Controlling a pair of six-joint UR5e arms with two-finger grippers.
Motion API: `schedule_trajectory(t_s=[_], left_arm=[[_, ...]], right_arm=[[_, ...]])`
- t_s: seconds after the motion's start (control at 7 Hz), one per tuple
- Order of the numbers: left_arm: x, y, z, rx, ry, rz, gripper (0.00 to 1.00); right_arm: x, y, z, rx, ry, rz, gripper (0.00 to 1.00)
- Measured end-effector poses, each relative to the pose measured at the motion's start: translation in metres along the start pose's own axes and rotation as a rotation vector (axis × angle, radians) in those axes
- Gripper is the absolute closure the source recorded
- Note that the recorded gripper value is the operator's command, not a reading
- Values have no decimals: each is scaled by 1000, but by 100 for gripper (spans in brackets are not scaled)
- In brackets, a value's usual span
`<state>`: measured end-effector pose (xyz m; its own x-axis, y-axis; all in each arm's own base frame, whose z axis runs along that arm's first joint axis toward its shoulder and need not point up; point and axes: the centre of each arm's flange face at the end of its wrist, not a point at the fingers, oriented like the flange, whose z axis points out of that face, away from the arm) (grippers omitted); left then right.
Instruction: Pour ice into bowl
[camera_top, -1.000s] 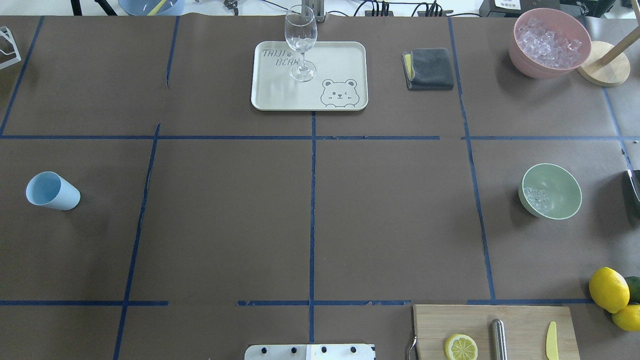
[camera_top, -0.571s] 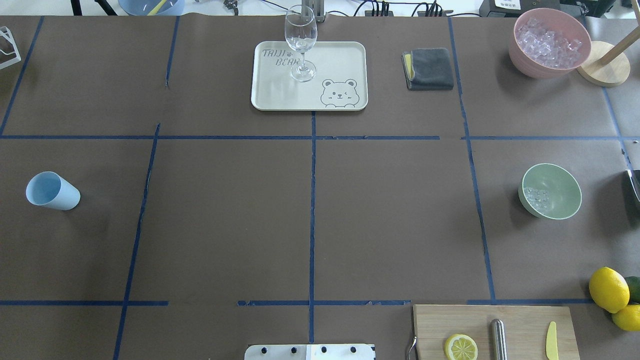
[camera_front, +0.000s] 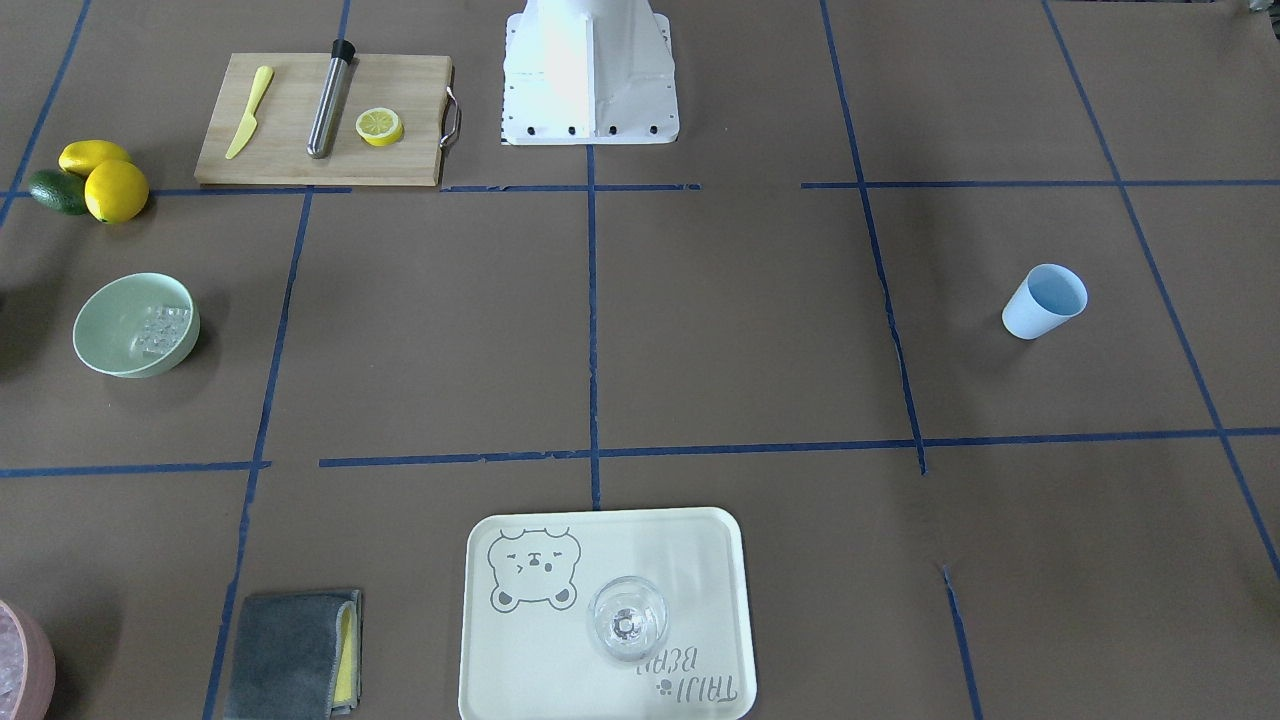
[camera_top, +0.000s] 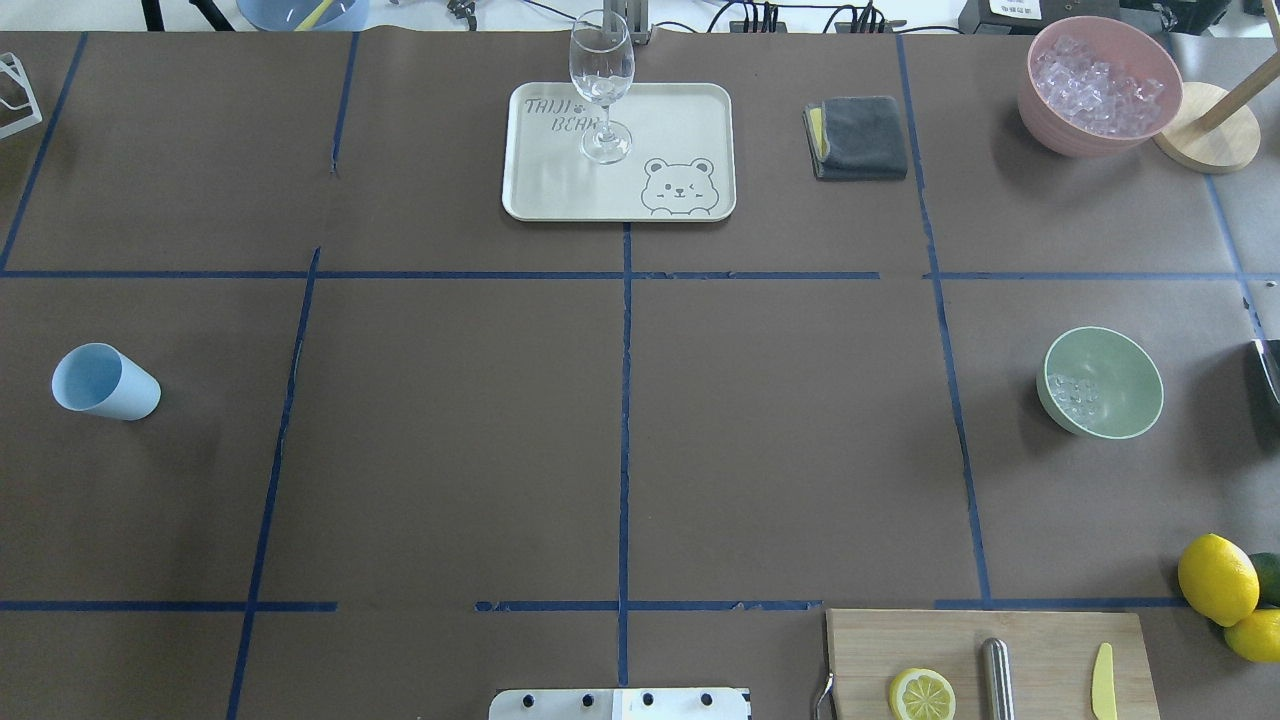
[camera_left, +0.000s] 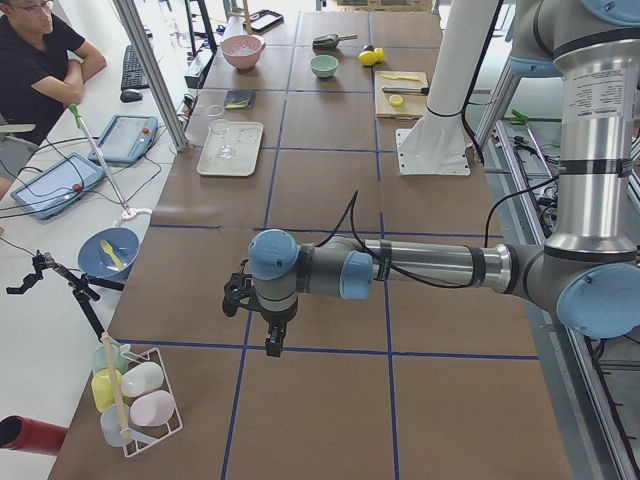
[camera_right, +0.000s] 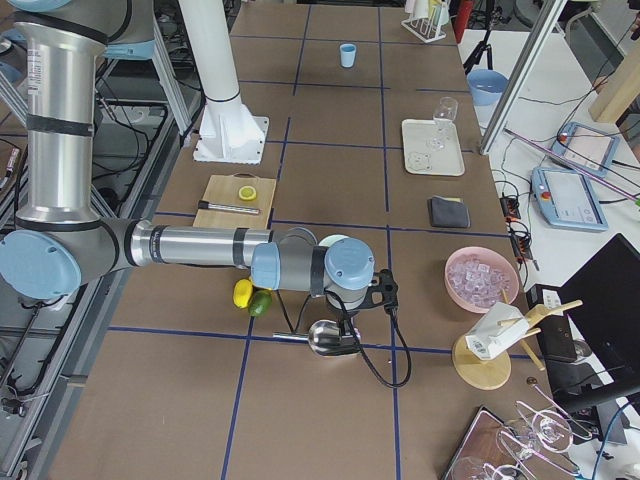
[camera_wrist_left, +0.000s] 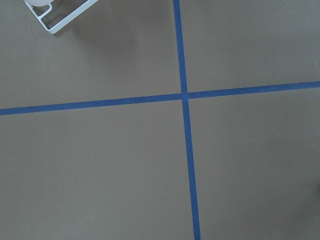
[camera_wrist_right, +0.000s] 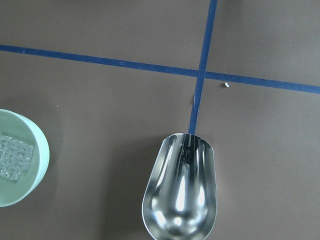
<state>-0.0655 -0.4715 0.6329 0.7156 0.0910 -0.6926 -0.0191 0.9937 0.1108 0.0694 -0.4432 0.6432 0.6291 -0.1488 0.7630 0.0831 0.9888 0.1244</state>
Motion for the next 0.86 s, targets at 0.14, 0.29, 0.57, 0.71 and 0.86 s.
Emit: schedule_trajectory(t_s=[0.14, 0.29, 0.57, 0.71, 0.86], left_arm=[[0, 0, 0, 1, 0, 3, 0], [0, 0, 0, 4, -1, 7, 0], [0, -1, 0, 7, -1, 10, 0], [0, -1, 0, 8, -1, 10, 0], [0, -1, 0, 8, -1, 9, 0]], right_arm=[[0, -1, 0, 1, 0, -1, 0], [-1, -1, 0, 1, 0, -2, 0], [-2, -3, -2, 5, 2, 7, 0], [-3, -5, -4, 11, 10, 31, 0], [-4, -9, -6, 22, 29, 51, 0]])
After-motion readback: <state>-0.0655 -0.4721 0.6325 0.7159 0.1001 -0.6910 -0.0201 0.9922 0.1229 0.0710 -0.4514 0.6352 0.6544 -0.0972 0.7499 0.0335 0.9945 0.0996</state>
